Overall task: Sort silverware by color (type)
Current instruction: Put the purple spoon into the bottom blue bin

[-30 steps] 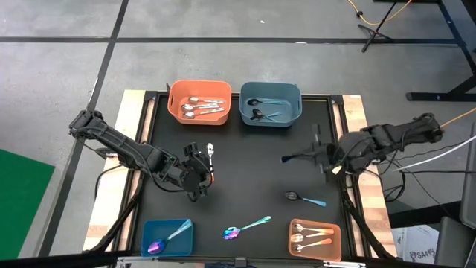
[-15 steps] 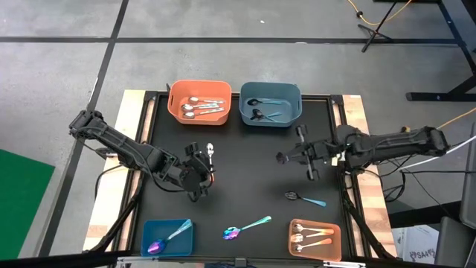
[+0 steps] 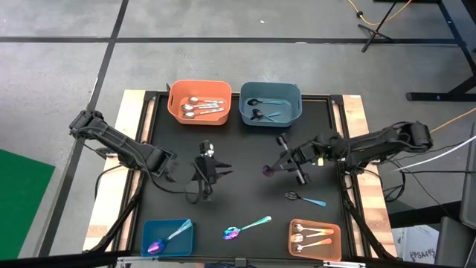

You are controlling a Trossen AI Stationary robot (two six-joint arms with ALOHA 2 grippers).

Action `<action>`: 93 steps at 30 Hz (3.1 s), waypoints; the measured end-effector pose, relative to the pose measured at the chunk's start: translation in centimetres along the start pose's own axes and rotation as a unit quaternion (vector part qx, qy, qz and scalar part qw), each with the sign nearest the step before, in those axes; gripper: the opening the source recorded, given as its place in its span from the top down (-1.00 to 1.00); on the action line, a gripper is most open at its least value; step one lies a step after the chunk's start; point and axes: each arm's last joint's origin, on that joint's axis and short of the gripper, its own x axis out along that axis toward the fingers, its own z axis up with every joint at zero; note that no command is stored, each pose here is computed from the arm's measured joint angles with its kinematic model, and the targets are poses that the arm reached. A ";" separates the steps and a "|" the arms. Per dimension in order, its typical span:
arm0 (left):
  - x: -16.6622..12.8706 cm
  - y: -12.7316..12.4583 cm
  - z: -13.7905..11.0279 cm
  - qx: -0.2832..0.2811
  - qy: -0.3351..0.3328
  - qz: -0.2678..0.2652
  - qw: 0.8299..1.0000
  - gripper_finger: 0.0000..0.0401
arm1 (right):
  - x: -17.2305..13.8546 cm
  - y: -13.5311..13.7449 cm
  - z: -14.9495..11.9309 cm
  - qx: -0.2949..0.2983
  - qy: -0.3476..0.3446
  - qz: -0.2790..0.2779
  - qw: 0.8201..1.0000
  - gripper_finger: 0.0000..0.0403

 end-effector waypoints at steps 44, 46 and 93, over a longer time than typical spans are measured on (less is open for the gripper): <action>5.4 1.3 2.3 0.036 -0.167 -0.148 0.974 0.36 | 7.1 -3.3 -3.5 0.080 -0.012 0.130 0.988 1.00; 5.5 1.5 2.3 0.035 -0.167 -0.146 0.974 0.36 | 7.1 -3.3 -3.5 0.080 -0.012 0.130 0.988 1.00; 7.3 0.9 1.7 0.059 -0.190 -0.170 0.965 0.98 | 7.1 -3.4 -3.9 0.100 0.004 0.121 0.988 1.00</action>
